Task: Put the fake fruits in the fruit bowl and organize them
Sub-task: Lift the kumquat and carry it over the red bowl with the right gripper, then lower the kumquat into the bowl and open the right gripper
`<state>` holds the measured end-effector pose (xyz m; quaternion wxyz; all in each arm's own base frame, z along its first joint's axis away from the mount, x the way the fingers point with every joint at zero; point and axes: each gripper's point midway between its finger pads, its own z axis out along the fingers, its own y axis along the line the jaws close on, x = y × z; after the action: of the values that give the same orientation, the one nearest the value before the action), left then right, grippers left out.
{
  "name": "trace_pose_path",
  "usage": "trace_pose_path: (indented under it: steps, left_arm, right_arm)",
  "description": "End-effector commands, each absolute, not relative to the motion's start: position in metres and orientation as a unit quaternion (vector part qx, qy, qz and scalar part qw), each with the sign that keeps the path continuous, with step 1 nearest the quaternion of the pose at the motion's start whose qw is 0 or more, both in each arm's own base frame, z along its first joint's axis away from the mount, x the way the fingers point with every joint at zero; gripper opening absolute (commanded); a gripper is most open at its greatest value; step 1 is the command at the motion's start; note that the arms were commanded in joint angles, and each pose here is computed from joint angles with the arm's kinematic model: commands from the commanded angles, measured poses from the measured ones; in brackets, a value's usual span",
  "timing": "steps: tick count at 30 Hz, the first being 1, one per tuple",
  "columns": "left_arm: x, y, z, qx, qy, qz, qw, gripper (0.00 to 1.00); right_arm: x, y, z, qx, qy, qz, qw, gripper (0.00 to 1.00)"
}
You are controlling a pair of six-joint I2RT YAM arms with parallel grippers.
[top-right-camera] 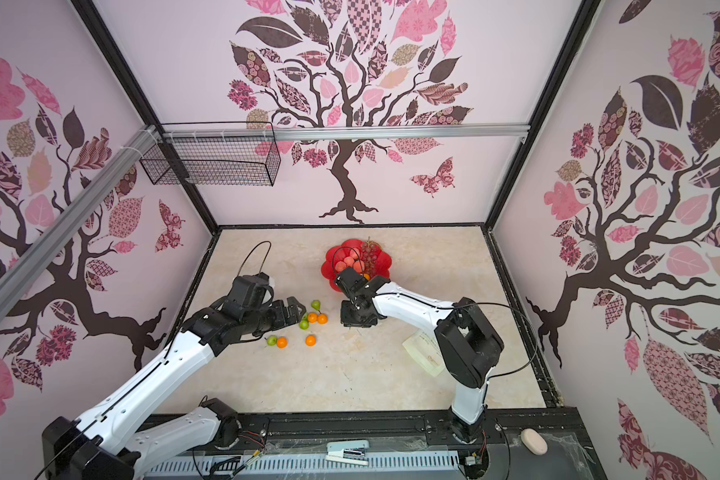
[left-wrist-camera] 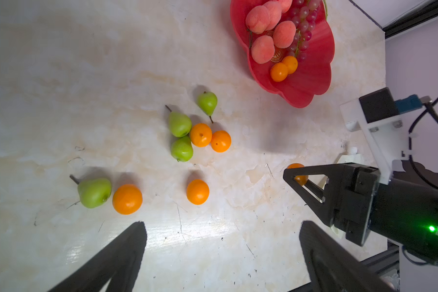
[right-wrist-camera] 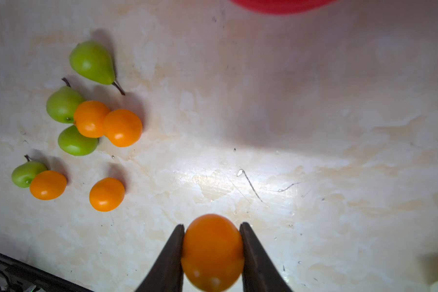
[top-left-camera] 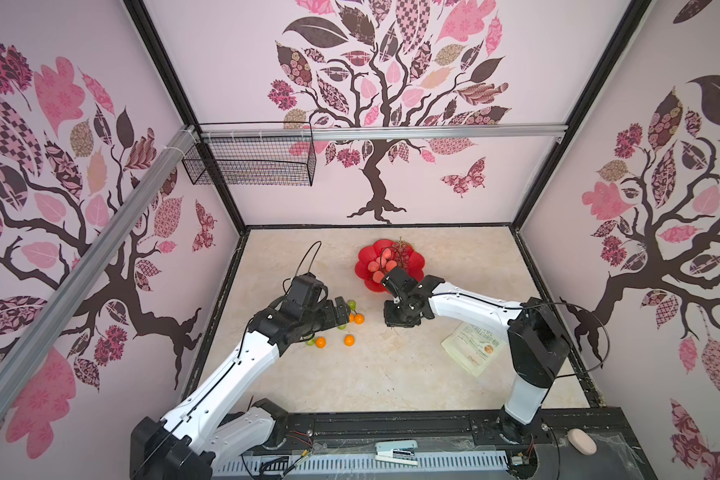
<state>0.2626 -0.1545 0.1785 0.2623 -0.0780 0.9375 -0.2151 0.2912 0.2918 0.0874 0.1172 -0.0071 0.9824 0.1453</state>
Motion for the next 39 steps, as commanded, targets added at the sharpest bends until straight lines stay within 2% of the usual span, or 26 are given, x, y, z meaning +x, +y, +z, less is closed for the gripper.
trace_pose_path:
  steps: [1, 8, 19, 28, 39]
  left_arm:
    - [0.284, -0.165, 0.201, -0.059, 0.929, -0.228, 0.286, 0.98]
    - [0.317, -0.198, 0.209, -0.022, 0.928, -0.26, 0.265, 0.99]
    - [0.372, -0.223, 0.213, -0.005, 0.922, -0.264, 0.282, 0.99]
    - [0.402, -0.237, 0.214, 0.025, 0.909, -0.272, 0.314, 0.99]
    - [0.418, -0.228, 0.216, 0.046, 0.875, -0.358, 0.323, 0.98]
  right_arm:
    - [0.312, 0.283, 0.111, -0.009, 0.979, 0.143, 0.144, 0.36]
    - [0.358, 0.264, 0.121, 0.015, 0.976, 0.139, 0.166, 0.35]
    - [0.42, 0.253, 0.123, 0.037, 0.972, 0.136, 0.186, 0.35]
    - [0.45, 0.268, 0.103, 0.024, 0.976, 0.13, 0.176, 0.35]
    - [0.475, 0.283, 0.078, 0.014, 0.979, 0.125, 0.161, 0.35]
